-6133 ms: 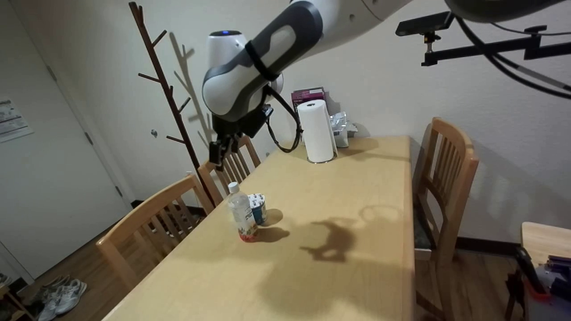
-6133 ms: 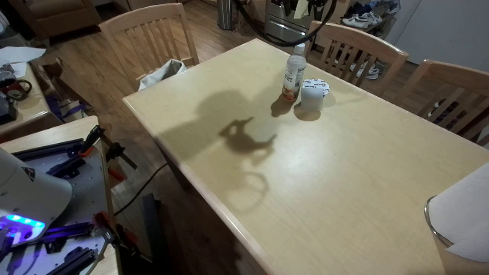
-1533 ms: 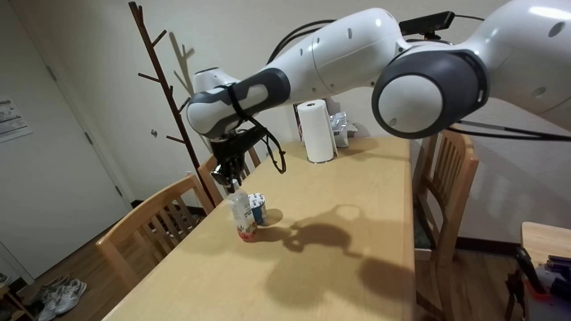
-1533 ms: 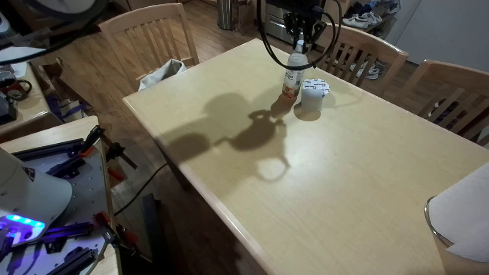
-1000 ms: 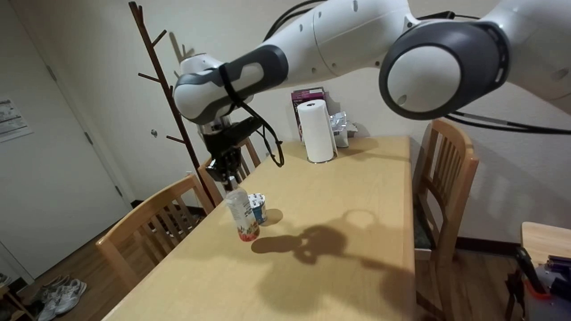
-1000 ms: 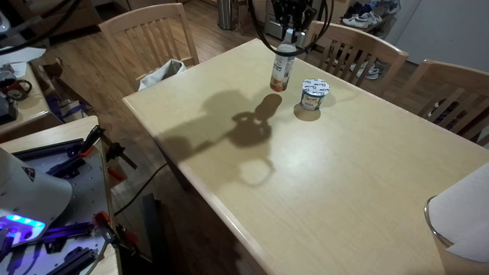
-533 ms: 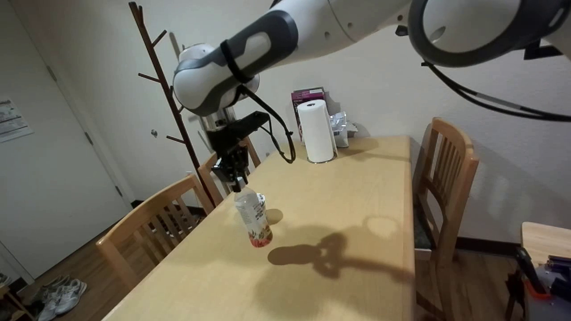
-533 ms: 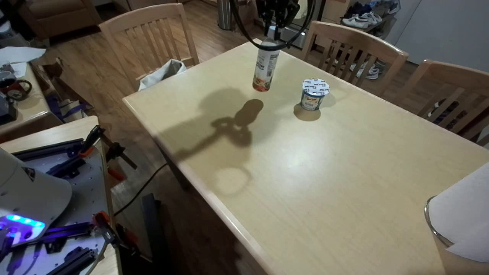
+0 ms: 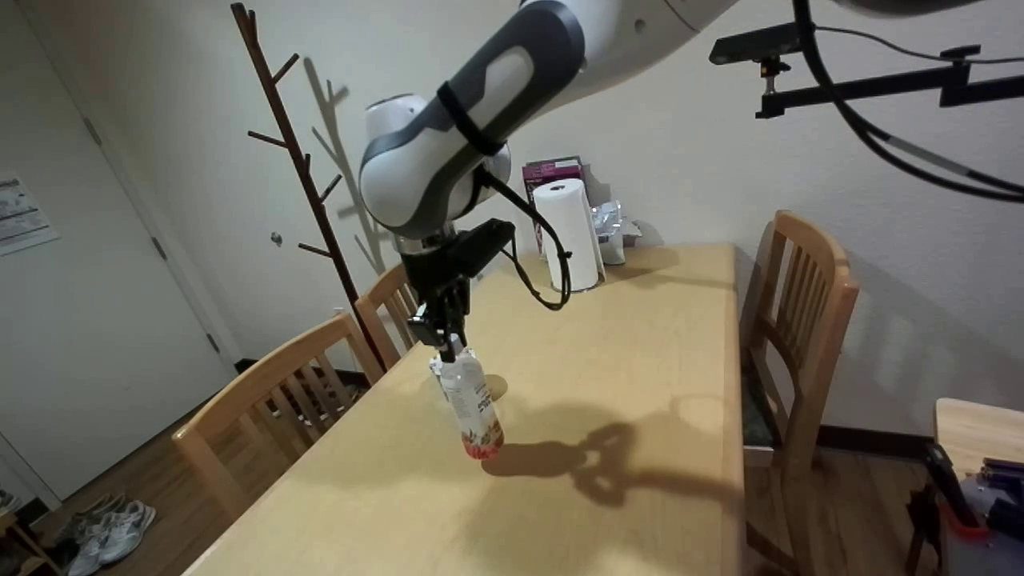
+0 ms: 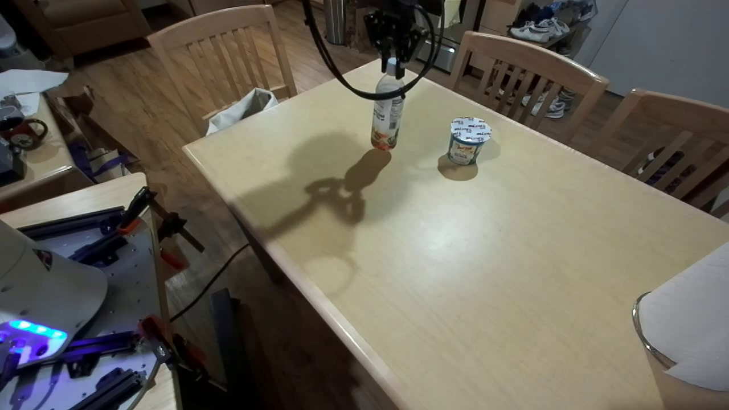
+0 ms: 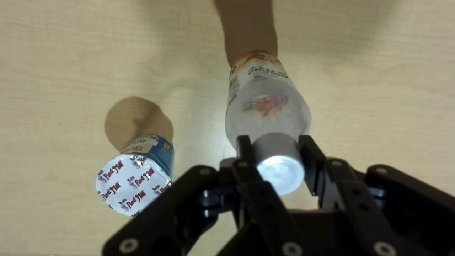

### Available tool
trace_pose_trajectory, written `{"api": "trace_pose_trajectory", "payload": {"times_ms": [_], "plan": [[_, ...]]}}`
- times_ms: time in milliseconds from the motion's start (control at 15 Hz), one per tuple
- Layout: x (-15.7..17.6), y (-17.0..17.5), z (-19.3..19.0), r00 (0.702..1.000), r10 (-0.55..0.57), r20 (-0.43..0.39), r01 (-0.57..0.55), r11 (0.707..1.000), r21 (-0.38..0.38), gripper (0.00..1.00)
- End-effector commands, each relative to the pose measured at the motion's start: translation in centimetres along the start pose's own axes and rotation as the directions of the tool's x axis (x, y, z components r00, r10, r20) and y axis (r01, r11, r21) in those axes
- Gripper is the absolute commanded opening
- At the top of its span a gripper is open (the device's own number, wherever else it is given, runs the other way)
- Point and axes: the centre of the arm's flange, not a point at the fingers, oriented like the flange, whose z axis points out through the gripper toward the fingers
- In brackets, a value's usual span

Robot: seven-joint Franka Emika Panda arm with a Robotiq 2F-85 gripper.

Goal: Move the bottle forward

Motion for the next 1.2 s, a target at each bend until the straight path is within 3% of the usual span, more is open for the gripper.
{"api": "trace_pose_trajectory", "payload": {"times_ms": [0, 733, 1133], "plan": [[-8.3, -0.8, 0.7, 0.999, 0.023, -0.032, -0.023, 1.000, -0.005, 0.15], [-20.2, -2.9, -0.5, 0.991, 0.099, -0.089, -0.103, 0.994, -0.039, 0.16], [-23.6, -3.6, -1.5, 0.989, 0.123, -0.087, -0.126, 0.992, -0.031, 0.16]]}}
